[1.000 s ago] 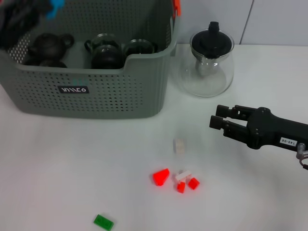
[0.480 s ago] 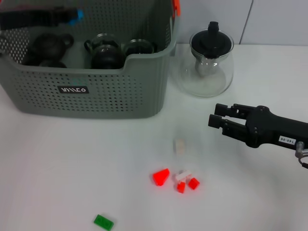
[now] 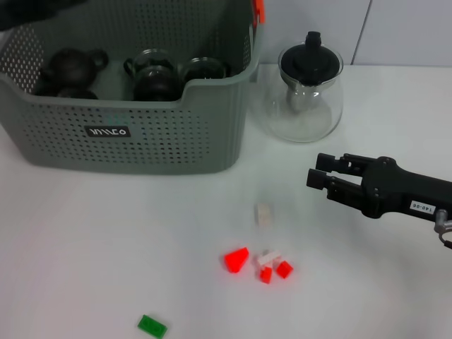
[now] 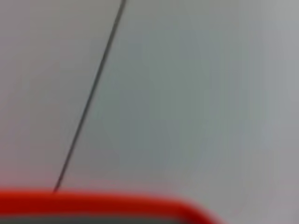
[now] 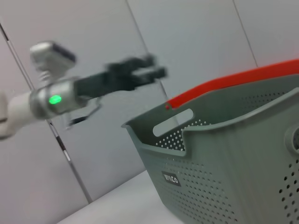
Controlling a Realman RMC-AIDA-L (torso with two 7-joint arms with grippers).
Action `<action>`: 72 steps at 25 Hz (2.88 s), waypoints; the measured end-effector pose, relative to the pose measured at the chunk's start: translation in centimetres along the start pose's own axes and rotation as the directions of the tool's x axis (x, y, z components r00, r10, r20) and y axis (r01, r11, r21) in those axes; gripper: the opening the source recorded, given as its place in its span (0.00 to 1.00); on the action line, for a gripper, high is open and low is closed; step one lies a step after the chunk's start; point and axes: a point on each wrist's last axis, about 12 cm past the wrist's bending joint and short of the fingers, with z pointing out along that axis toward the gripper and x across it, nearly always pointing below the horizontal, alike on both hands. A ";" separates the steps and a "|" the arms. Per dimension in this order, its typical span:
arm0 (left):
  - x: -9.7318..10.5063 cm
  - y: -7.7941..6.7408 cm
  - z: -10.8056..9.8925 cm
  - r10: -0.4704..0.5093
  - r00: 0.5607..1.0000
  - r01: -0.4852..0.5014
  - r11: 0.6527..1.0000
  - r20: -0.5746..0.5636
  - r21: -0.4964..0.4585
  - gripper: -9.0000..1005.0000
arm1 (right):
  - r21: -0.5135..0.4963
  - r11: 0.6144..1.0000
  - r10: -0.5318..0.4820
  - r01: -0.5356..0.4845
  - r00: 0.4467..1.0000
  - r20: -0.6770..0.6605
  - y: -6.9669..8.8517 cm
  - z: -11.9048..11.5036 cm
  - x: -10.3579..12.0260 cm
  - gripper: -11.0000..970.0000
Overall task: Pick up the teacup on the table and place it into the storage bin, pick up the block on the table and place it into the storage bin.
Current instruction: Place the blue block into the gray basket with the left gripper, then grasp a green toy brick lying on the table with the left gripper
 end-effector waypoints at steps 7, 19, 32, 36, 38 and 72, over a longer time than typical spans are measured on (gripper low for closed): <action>9.0 -2.8 -10.0 0.125 0.966 -0.171 0.966 0.228 0.195 0.84 | 0.007 1.000 0.003 -0.003 1.000 -0.001 0.0 -0.1 0.1 0.55; 24.9 -10.4 -14.1 0.340 0.938 -0.346 0.921 0.065 0.179 0.89 | -0.005 1.000 -0.001 0.001 1.000 0.000 -0.1 0.5 -0.4 0.55; 28.1 -10.5 -13.7 0.420 0.902 -0.402 0.901 -0.100 0.163 0.83 | 0.000 1.000 0.000 0.000 1.000 -0.001 -0.2 0.5 -0.4 0.55; 28.1 -10.0 -14.4 0.429 0.895 -0.415 0.901 -0.121 0.128 0.83 | 0.001 1.000 0.000 0.000 1.000 -0.002 -0.2 0.5 -0.4 0.55; 28.2 -9.8 -14.5 0.437 0.889 -0.424 0.899 -0.139 0.115 0.83 | 0.001 1.000 0.000 0.000 1.000 -0.001 -0.2 0.5 -0.4 0.55; 27.6 -9.5 -13.1 0.462 0.883 -0.454 0.886 -0.089 0.092 0.82 | 0.011 1.000 0.002 -0.002 1.000 -0.001 -0.1 0.1 0.1 0.56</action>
